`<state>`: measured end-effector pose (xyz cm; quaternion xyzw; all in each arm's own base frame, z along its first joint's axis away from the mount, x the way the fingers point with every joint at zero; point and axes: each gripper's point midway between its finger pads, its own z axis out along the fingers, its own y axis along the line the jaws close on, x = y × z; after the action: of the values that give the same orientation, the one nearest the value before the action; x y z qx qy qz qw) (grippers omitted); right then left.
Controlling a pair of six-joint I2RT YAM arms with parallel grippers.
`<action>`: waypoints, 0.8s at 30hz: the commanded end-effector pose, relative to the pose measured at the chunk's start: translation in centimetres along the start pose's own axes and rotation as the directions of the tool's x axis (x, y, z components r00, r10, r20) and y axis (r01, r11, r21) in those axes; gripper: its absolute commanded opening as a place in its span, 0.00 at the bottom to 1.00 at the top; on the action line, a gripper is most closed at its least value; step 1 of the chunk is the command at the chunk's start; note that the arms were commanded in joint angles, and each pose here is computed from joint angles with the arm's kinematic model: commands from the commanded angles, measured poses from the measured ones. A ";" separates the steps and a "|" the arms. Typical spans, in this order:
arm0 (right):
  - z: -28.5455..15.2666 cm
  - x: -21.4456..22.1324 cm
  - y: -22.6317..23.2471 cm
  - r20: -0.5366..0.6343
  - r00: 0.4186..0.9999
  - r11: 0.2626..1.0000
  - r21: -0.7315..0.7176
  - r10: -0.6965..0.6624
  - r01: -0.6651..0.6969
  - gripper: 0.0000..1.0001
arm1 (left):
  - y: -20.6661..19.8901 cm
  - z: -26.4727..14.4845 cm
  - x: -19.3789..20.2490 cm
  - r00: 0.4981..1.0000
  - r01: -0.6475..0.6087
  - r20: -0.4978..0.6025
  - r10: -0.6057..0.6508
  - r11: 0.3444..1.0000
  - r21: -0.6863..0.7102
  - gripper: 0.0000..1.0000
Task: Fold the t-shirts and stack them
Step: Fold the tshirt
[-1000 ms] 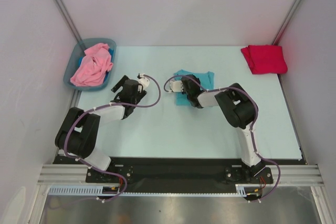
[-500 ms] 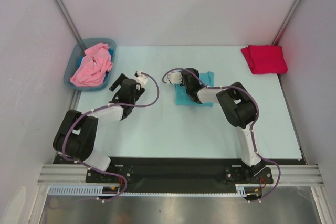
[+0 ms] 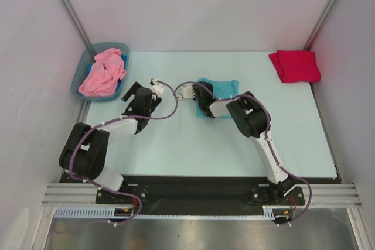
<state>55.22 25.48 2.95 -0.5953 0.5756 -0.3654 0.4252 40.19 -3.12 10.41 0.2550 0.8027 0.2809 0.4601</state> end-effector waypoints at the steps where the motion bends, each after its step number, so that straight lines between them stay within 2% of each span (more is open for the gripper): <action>1: 0.6 0.0 0.5 -0.007 1.000 1.000 0.000 0.008 -0.008 0.00 | 1.2 -0.5 -0.7 0.998 0.058 0.035 -0.057 0.998 -0.034 1.00; 4: -0.1 0.0 -0.7 -0.004 1.000 1.000 0.021 0.021 -0.021 0.00 | 1.2 -0.5 -0.8 0.998 0.059 0.036 -0.058 0.998 -0.032 1.00; 10: -1.9 0.6 -7.5 -0.009 0.997 0.988 0.136 0.079 -0.077 0.00 | 1.1 -0.5 -0.9 0.998 0.059 0.039 -0.058 0.998 -0.029 1.00; 16: -3.3 3.5 -12.7 -0.033 0.992 0.973 0.201 0.119 -0.110 0.00 | 1.2 -0.6 -1.0 0.997 0.062 0.043 -0.060 0.998 -0.026 0.99; 20: -3.4 6.1 -13.4 -0.067 0.988 0.974 0.193 0.136 -0.121 0.00 | 1.3 -0.6 -1.0 0.997 0.065 0.046 -0.064 0.997 -0.027 1.00; 24: -3.0 8.4 -10.7 -0.102 0.986 0.983 0.138 0.134 -0.119 0.00 | 1.3 -0.6 -1.0 0.997 0.064 0.046 -0.062 0.998 -0.026 1.00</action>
<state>57.60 18.16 14.44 -0.5049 0.5979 -0.4101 0.4685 40.15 -3.16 10.62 0.2516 0.8025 0.2785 0.4638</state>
